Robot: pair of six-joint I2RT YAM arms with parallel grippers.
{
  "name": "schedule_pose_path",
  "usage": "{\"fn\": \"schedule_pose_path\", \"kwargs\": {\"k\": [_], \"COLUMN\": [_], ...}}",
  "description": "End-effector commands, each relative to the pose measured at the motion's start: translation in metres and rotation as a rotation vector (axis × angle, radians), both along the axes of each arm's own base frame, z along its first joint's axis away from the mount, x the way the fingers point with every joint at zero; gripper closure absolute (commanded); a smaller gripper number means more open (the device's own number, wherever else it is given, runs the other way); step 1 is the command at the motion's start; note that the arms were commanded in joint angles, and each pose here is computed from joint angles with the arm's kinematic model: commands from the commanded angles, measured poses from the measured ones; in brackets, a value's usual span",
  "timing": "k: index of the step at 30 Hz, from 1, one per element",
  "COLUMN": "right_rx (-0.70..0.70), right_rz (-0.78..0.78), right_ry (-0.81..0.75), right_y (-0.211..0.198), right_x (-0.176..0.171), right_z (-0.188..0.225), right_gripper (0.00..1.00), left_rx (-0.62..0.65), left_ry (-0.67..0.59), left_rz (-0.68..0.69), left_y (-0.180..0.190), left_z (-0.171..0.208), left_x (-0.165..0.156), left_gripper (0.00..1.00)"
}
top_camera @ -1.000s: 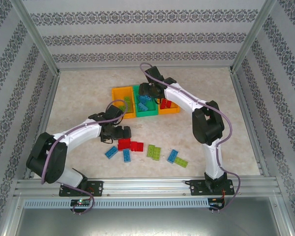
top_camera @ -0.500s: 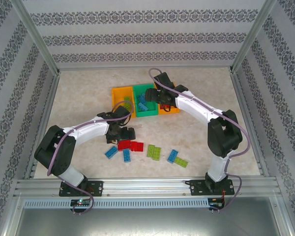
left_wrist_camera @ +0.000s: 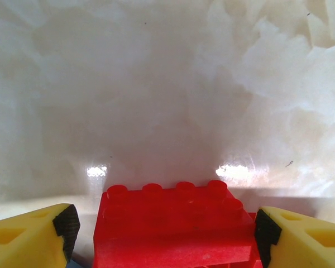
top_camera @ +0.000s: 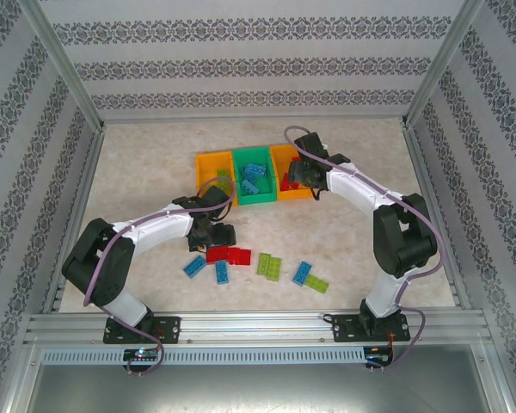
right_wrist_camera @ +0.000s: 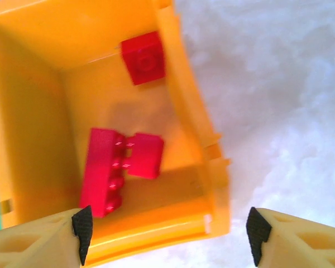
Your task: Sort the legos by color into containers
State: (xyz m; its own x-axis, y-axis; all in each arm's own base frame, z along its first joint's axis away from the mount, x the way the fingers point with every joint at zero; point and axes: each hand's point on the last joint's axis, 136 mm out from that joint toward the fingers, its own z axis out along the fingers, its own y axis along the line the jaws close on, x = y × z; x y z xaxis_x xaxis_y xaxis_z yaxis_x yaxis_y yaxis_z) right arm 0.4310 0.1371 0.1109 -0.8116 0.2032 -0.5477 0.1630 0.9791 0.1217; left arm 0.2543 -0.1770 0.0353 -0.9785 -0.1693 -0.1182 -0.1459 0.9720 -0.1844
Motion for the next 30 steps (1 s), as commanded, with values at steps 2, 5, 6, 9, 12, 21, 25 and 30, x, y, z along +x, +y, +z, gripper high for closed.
{"fn": "schedule_pose_path", "kwargs": {"k": [2, 5, 6, 9, 12, 21, 25, 30], "right_rx": [-0.071, -0.08, -0.08, -0.075, -0.062, -0.022, -0.029, -0.026], "right_rz": [-0.009, 0.012, 0.022, 0.043, 0.082, 0.129, 0.159, 0.154], "right_ry": [-0.015, 0.002, 0.009, 0.038, 0.049, 0.079, 0.098, 0.116], "right_y": [-0.021, -0.024, -0.024, -0.023, -0.018, -0.002, 0.011, 0.028], "right_x": [0.008, 0.016, 0.018, 0.023, 0.025, 0.015, 0.003, -0.018], "right_z": [-0.004, -0.012, -0.015, -0.026, -0.032, -0.047, -0.054, -0.06], "right_gripper": [0.3, 0.36, 0.39, 0.48, 0.54, 0.78, 0.8, 0.8], "left_rx": [0.032, 0.033, 0.036, 0.037, 0.037, 0.055, 0.081, 0.101], "left_ry": [0.02, 0.022, 0.024, 0.023, 0.019, 0.021, 0.012, -0.012], "left_rz": [-0.009, -0.013, -0.014, -0.013, -0.011, -0.007, -0.008, -0.005], "left_y": [-0.002, -0.003, -0.003, -0.003, -0.002, 0.002, 0.007, 0.013], "left_z": [-0.001, -0.003, -0.004, -0.004, -0.004, -0.008, -0.005, 0.006], "left_x": [-0.005, -0.005, -0.005, -0.005, -0.005, -0.007, -0.007, -0.006], "left_gripper": [0.19, 0.24, 0.25, 0.27, 0.31, 0.41, 0.43, 0.44]}}
